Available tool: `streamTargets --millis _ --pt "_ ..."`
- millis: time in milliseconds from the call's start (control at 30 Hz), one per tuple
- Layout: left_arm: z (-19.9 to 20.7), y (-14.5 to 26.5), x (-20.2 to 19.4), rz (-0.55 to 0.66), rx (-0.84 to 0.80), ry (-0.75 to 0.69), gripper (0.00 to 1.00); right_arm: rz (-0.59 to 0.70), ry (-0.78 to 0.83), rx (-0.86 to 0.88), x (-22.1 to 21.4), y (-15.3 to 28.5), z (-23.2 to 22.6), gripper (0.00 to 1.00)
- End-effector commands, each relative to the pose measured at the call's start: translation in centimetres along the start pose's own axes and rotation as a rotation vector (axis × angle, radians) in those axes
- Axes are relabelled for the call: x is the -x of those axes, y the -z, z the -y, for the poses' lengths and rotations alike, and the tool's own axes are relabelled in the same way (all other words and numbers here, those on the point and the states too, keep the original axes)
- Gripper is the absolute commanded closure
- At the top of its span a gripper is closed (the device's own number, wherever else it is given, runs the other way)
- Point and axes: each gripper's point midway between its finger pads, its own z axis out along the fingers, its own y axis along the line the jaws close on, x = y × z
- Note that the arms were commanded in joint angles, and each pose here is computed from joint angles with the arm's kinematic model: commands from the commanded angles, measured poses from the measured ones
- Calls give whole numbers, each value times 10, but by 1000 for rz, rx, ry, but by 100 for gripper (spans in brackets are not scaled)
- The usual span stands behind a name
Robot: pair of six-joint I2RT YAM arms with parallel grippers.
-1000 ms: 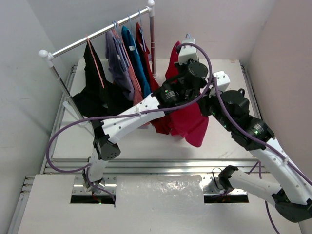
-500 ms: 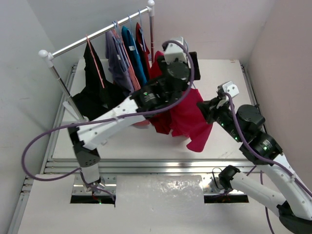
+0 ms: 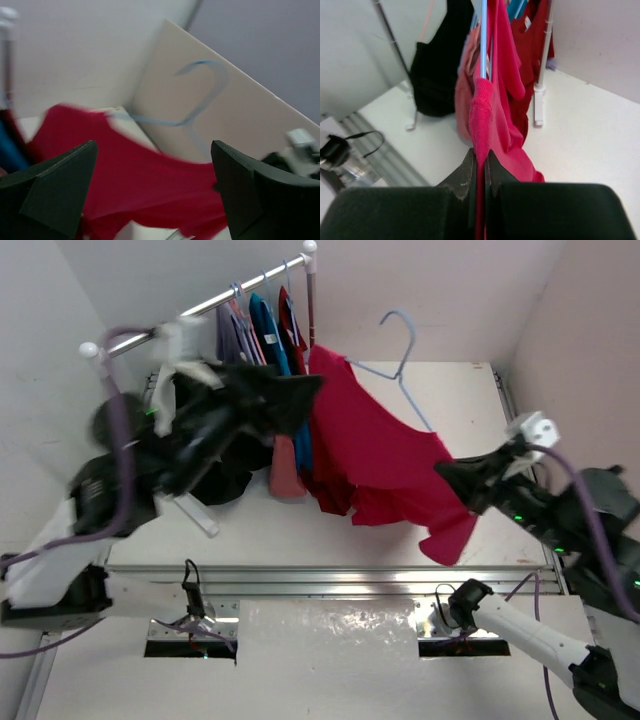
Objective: Place the t-shirt on the hanger
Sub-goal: Place the T-shirt at the clothesline, then place the hanger at the clothesline.
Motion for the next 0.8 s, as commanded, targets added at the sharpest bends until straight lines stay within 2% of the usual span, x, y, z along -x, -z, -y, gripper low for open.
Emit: streamTargets --millis 0,33,67,100,133,200,267,300,367,433,500,600,767 --pt "-70 53 5 15 231 -15 5 158 -20 66 74 49 -17 100" --pt "-91 71 -1 17 287 -22 3 107 -31 69 71 49 -18 100" --pt "-109 83 -11 0 349 -24 3 167 -30 86 97 69 -23 100" --pt "-131 104 -3 38 426 -2 3 167 -28 109 104 75 -27 100" --pt "-144 110 -18 25 479 11 3 96 -34 167 98 68 -38 100" --pt "-173 134 -33 -1 594 -20 2 137 -33 251 121 84 -54 100" --pt "-213 167 -40 71 771 10 1 150 -56 414 139 90 -82 100" --pt "-221 176 -44 50 800 -42 1 147 -73 416 139 90 -83 100" --pt "-229 184 -52 55 830 -5 1 161 -88 513 149 89 -99 100" --pt "-236 191 -64 17 837 -34 1 186 -137 584 160 84 -110 100" --pt "-247 203 -76 -16 864 -68 1 122 -210 697 148 63 -126 100" --pt "-261 218 -79 18 891 -64 0 129 -281 750 153 47 -133 100" --pt "-284 259 -61 220 923 147 0 163 -402 690 158 17 -124 100"
